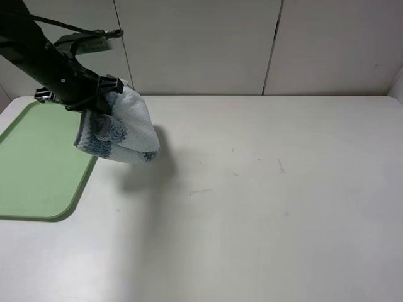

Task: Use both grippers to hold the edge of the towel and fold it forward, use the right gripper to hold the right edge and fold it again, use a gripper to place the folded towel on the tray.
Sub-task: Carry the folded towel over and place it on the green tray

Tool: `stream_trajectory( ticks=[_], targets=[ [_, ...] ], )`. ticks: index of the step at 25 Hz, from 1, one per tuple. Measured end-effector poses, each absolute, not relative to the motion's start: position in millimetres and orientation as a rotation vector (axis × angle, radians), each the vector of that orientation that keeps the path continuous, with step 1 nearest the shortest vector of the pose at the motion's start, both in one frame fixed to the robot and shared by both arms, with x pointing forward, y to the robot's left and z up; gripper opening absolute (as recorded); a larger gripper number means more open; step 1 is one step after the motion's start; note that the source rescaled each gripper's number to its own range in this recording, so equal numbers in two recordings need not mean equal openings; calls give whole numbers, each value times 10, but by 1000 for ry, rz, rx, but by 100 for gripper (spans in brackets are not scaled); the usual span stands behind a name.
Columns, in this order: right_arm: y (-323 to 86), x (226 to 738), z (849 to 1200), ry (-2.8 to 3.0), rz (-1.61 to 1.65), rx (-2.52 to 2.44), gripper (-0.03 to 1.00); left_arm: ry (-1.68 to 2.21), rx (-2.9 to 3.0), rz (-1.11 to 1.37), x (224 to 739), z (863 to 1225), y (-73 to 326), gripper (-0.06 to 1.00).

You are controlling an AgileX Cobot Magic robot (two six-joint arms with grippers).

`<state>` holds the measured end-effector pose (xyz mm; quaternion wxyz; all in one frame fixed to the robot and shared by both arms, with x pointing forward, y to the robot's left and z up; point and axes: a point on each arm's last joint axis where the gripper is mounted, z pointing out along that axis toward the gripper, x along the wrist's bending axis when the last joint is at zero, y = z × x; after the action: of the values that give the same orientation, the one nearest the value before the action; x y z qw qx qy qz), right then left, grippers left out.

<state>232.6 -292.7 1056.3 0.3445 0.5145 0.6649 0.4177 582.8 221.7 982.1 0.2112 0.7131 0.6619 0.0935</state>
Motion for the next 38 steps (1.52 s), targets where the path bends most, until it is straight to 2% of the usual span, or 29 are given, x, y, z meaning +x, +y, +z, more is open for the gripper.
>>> stream_trajectory(
  ticks=[21, 28, 33, 34, 35, 37, 38],
  targets=[
    [-2926, 2326, 10563, 1727, 1086, 1336, 100, 2016, 1660, 541, 6007, 9625, 3313, 17],
    [-2926, 2326, 10563, 1727, 1087, 1337, 100, 2037, 1643, 568, 6114, 9270, 3384, 17],
    [-2926, 2326, 10563, 1727, 1087, 1337, 100, 2053, 1639, 567, 6092, 9190, 3416, 18],
    [-2926, 2326, 10563, 1727, 1087, 1337, 100, 2057, 1639, 565, 6088, 9188, 3423, 22],
    [-2926, 2326, 10563, 1727, 1087, 1337, 100, 2059, 1639, 563, 6086, 9186, 3426, 32],
    [-2926, 2326, 10563, 1727, 1087, 1337, 100, 2068, 1638, 558, 6079, 9183, 3444, 68],
    [-2926, 2326, 10563, 1727, 1087, 1337, 100, 2072, 1634, 560, 6077, 9182, 3461, 78]
  ],
)
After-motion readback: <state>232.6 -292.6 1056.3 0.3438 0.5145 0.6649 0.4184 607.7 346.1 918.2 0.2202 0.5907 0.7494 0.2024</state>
